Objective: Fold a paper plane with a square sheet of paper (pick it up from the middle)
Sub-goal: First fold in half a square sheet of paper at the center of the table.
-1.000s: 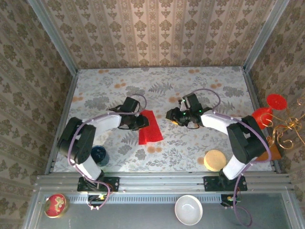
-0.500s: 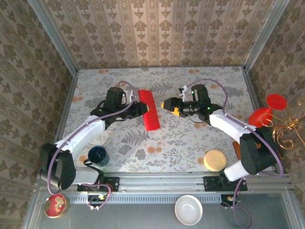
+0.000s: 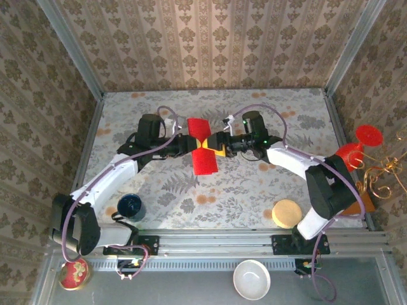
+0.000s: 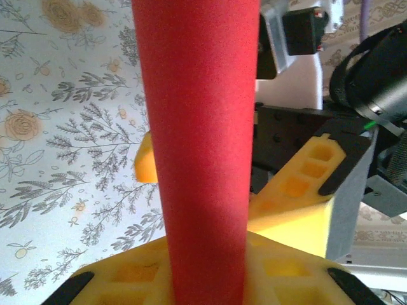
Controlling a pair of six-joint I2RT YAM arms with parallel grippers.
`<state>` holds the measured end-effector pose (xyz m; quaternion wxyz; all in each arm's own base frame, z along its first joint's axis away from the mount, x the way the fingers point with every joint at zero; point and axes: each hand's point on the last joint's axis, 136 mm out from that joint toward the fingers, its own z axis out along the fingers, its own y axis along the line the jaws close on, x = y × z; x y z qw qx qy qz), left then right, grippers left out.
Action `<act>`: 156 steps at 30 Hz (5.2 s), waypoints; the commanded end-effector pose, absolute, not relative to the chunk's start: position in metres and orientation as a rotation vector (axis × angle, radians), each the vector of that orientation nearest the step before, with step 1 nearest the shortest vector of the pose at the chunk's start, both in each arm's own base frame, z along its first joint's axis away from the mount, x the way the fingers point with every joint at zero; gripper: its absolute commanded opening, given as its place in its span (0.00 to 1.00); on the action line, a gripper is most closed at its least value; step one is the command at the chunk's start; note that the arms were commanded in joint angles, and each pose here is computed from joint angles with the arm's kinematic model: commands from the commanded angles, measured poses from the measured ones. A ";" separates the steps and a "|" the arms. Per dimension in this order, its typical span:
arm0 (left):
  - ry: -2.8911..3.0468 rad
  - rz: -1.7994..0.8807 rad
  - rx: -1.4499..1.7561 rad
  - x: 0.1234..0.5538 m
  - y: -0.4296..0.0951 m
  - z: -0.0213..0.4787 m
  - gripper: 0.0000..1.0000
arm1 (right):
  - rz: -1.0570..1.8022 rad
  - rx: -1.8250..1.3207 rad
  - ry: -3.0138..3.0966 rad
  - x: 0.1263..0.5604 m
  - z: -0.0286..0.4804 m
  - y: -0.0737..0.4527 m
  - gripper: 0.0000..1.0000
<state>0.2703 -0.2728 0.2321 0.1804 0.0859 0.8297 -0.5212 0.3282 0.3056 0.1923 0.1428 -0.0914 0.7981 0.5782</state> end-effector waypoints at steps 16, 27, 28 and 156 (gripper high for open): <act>2.405 -1.456 0.193 0.298 -0.256 0.215 0.25 | 1.708 -0.300 2.207 0.332 0.230 0.298 0.64; 2.341 -1.530 0.283 0.293 -0.266 0.228 0.24 | 1.660 -0.171 2.308 0.348 0.197 0.297 0.58; 2.332 -1.538 0.297 0.292 -0.267 0.231 0.24 | 1.652 -0.161 2.315 0.349 0.194 0.297 0.59; 3.128 -0.401 0.031 0.238 -0.280 -0.040 0.41 | 0.878 0.328 2.681 0.344 0.058 0.191 0.32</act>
